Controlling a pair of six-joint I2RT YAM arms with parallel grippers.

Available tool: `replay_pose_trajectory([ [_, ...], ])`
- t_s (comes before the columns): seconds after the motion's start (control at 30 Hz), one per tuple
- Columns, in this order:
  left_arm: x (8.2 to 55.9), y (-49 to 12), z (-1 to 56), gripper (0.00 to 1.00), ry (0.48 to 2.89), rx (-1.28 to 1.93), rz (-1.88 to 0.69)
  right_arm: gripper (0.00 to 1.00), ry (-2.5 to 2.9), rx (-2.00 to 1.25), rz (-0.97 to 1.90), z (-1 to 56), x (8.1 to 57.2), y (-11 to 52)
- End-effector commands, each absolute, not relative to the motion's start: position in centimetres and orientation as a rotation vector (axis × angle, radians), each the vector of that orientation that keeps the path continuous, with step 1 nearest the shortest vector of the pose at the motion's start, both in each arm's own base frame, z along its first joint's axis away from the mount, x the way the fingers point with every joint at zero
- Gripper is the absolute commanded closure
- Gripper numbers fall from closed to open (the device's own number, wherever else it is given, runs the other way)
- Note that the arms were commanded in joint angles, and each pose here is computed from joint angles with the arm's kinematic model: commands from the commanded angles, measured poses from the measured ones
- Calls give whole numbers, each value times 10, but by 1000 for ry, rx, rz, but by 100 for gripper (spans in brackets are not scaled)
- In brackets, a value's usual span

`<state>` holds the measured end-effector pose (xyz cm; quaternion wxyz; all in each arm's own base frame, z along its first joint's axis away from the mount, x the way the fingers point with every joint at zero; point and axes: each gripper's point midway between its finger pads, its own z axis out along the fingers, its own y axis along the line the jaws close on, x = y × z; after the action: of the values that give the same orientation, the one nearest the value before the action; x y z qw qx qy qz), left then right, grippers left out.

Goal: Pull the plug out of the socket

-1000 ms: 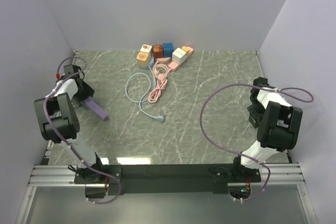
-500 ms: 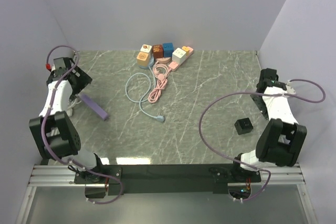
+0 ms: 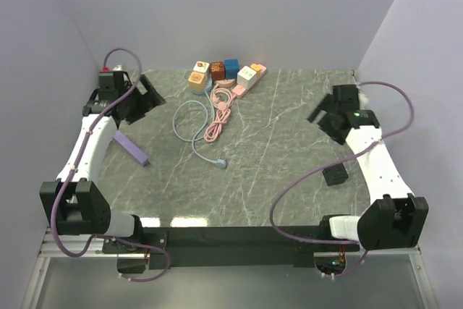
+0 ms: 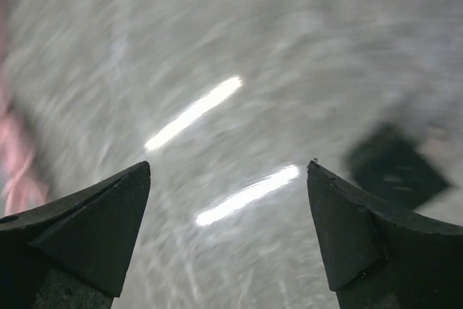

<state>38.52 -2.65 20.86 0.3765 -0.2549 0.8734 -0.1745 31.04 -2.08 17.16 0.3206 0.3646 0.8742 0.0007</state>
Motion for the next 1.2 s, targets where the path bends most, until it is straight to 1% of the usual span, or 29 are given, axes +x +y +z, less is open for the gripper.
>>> replay_pose_trajectory([
  [0.0,384,-71,254,1,2148,-472,-648,6,2278,580,338,210,350,65],
  [0.07,378,-96,251,1,2157,-412,-706,7,2318,490,389,210,360,95],
  [0.1,374,-102,253,0,2152,-402,-735,8,2362,376,433,207,368,126],
  [0.17,368,-112,248,0,2155,-386,-767,9,2369,261,488,214,380,159],
  [0.2,365,-116,249,0,2153,-383,-796,9,2424,204,498,196,384,182],
  [0.33,353,-119,249,1,2150,-381,-803,10,2468,109,556,176,401,237],
  [0.47,343,-118,250,0,2144,-389,-800,12,2520,177,633,139,421,279],
  [0.67,330,-113,250,1,2135,-414,-783,12,2531,281,742,102,440,327],
  [0.8,322,-110,248,1,2138,-433,-774,12,2544,304,797,86,445,346],
  [0.93,315,-108,241,1,2146,-453,-765,12,2576,369,790,70,450,353],
  [1.0,313,-107,241,1,2145,-459,-762,15,2589,417,777,62,454,355],
  [1.03,313,-107,239,1,2149,-462,-762,18,2591,430,771,60,455,355],
  [1.07,312,-107,239,1,2151,-464,-760,28,2595,449,767,57,459,357],
  [1.13,311,-107,238,1,2154,-466,-759,32,2620,468,745,52,459,356],
  [1.17,311,-107,238,1,2151,-468,-757,43,2624,465,734,50,462,357],
])
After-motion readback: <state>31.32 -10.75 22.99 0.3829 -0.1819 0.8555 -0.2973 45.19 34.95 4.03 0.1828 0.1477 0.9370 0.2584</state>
